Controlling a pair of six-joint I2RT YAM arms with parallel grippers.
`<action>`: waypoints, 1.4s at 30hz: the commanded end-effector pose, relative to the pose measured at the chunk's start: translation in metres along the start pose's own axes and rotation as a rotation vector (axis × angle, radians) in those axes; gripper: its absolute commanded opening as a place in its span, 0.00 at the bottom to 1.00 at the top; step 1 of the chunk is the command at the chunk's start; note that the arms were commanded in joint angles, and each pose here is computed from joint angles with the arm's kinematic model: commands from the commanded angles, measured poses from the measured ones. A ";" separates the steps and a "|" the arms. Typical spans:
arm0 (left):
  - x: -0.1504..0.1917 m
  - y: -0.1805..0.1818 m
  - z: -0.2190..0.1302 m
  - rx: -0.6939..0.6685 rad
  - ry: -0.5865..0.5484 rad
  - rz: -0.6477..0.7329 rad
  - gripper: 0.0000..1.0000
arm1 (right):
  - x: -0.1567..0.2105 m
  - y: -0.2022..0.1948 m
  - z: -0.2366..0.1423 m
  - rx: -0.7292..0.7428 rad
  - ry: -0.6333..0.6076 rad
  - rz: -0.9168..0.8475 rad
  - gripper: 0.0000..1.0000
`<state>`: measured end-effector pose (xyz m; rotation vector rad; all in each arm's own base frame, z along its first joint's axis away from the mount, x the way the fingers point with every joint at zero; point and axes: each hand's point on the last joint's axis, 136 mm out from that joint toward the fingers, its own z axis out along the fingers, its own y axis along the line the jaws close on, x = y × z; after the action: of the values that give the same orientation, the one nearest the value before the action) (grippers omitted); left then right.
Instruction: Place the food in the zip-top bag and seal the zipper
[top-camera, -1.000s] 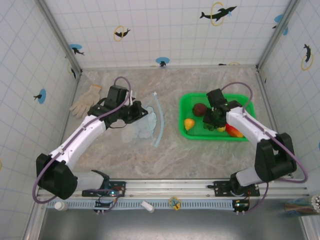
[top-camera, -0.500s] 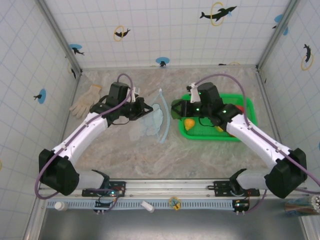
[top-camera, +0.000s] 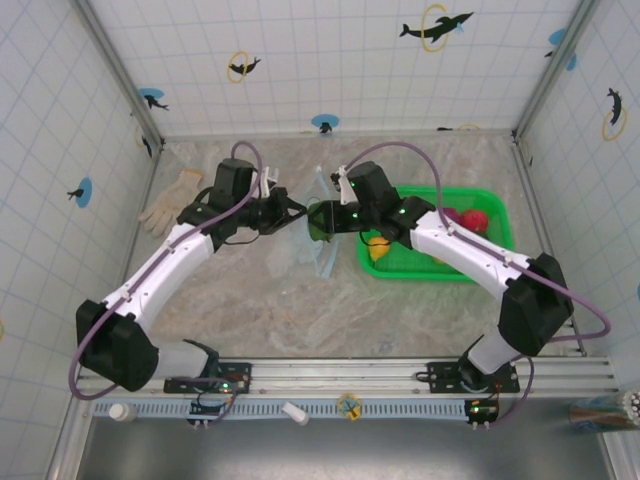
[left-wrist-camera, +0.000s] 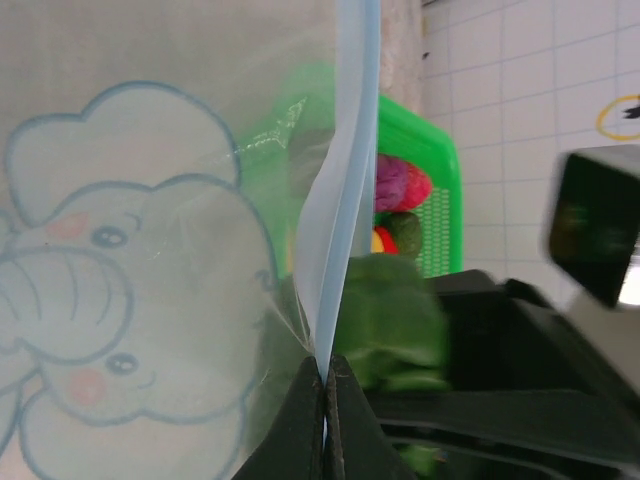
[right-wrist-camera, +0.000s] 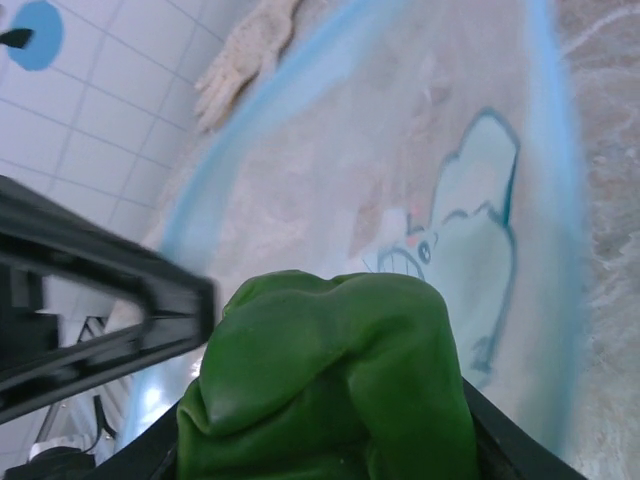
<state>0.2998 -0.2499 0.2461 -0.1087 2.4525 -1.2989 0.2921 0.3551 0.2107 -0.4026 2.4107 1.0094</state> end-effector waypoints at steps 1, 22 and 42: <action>-0.010 -0.045 -0.017 0.137 -0.045 0.058 0.00 | -0.003 -0.001 0.003 0.037 0.007 0.013 0.50; -0.006 0.005 -0.017 -0.048 -0.079 -0.017 0.00 | -0.051 -0.024 -0.085 0.038 -0.234 0.073 0.81; -0.008 0.002 0.008 0.056 -0.025 -0.178 0.00 | 0.027 -0.292 -0.155 0.852 -0.200 0.480 0.90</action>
<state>0.3070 -0.2491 0.2376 -0.3157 2.4517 -1.3622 0.3379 0.0499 0.1315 0.5698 2.5283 0.1739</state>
